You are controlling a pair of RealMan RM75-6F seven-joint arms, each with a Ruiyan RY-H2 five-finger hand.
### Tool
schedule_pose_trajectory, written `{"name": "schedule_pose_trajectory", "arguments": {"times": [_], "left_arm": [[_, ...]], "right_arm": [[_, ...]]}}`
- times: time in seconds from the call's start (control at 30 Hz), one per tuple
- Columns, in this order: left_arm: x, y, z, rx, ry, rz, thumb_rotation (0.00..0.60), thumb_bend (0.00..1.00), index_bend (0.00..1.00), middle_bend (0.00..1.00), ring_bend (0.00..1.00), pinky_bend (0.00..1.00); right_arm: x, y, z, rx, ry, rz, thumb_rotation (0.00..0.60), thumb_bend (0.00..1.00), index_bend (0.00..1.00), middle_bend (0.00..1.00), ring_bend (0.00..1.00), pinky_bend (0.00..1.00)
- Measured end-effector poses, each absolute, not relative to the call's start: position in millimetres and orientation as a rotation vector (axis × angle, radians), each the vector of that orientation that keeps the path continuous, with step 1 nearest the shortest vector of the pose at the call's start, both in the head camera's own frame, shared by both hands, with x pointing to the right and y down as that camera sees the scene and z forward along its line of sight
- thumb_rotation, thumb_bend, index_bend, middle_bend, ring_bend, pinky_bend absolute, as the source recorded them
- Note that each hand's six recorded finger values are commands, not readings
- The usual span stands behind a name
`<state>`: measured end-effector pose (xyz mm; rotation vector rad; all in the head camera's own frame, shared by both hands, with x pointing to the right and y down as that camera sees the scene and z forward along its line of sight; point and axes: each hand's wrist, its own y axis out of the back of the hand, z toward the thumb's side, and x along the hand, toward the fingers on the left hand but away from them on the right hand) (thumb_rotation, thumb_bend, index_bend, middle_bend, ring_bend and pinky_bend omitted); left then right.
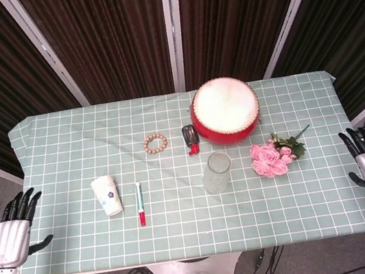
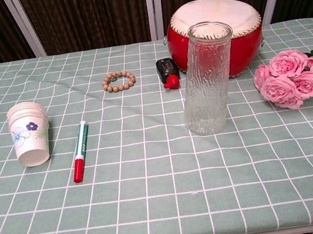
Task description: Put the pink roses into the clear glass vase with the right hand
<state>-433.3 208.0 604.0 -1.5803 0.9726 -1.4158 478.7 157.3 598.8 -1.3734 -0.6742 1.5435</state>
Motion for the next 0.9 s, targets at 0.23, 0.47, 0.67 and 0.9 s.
{"name": "schedule_pose_trajectory", "arguments": {"times": [0.23, 0.47, 0.67, 0.9], "left_arm": [[-435, 210, 605, -1.575, 0.975, -1.408, 0.6, 0.02, 0.09, 0.02, 0.0, 0.15], [-440, 211, 604, -1.572, 0.979, -1.414, 0.6, 0.02, 0.09, 0.02, 0.0, 0.15], [-447, 211, 603, -1.568, 0.989, -1.422, 0.6, 0.02, 0.09, 0.02, 0.0, 0.15], [-455, 213, 603, -1.556, 1.002, -1.433, 0.6, 0.02, 0.09, 0.02, 0.0, 0.15]], "right_arm": [[446, 126, 634, -1.403, -0.48, 1.489, 0.6, 0.13, 0.0, 0.06, 0.0, 0.0], [404, 115, 674, -1.483, -0.354, 1.447, 0.6, 0.1, 0.0, 0.06, 0.0, 0.0], [375, 112, 697, -1.494, -0.273, 1.425, 0.6, 0.08, 0.0, 0.04, 0.0, 0.0], [352, 107, 722, -1.485, -0.209, 1.415, 0.6, 0.08, 0.0, 0.04, 0.0, 0.0]]}}
